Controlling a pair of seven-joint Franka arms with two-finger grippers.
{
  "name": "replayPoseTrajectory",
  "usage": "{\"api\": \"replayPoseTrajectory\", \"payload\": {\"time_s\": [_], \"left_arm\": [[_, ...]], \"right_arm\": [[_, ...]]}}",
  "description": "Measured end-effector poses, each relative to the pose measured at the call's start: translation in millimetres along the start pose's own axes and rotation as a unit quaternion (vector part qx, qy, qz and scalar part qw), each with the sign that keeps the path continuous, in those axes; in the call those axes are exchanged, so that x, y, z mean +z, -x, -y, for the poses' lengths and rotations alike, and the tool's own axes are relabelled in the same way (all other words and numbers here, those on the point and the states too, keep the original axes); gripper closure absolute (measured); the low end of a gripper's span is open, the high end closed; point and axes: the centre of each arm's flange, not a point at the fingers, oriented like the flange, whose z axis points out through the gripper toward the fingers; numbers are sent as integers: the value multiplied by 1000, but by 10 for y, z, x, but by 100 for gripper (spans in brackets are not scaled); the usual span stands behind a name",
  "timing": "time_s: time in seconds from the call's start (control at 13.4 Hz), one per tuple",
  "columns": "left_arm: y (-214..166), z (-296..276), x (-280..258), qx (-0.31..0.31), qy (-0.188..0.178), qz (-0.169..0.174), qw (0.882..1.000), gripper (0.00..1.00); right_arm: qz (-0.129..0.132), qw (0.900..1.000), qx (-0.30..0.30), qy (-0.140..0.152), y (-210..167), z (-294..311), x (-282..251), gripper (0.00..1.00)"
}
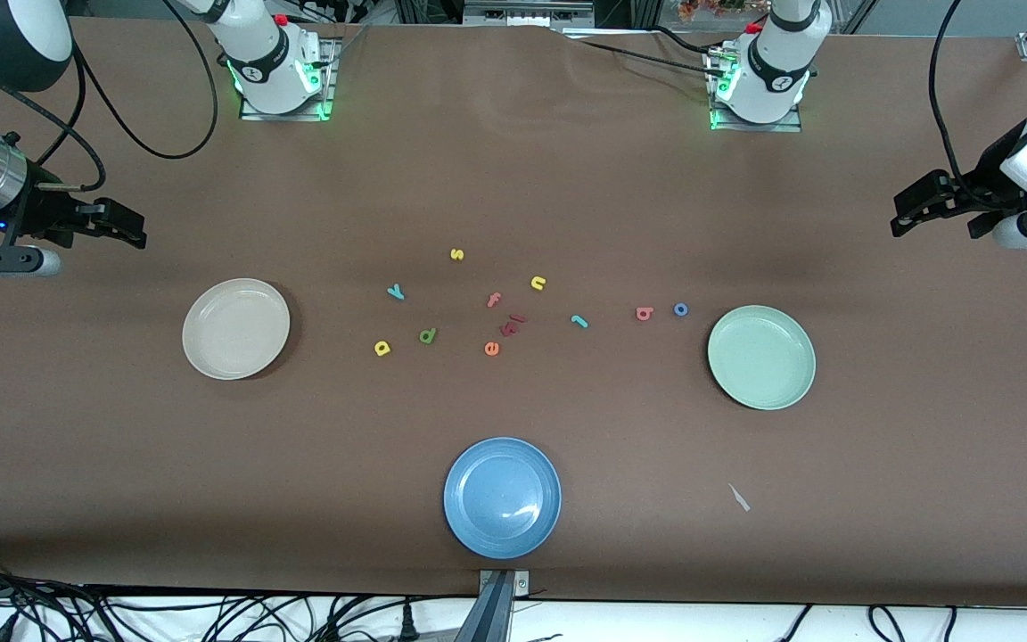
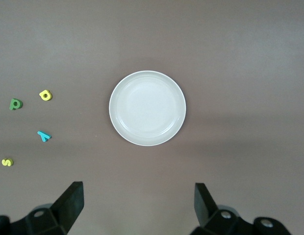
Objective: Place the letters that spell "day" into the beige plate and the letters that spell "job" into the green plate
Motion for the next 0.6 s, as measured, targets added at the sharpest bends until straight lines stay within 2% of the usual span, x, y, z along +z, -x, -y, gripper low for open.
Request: {"api": "replayPoseTrajectory", "payload": {"time_s": [0.6], "left_arm": [[7, -112, 3, 10, 0, 1, 1000, 0]], "right_arm": [[0, 1000, 0, 1, -26, 3, 35, 0]]}}
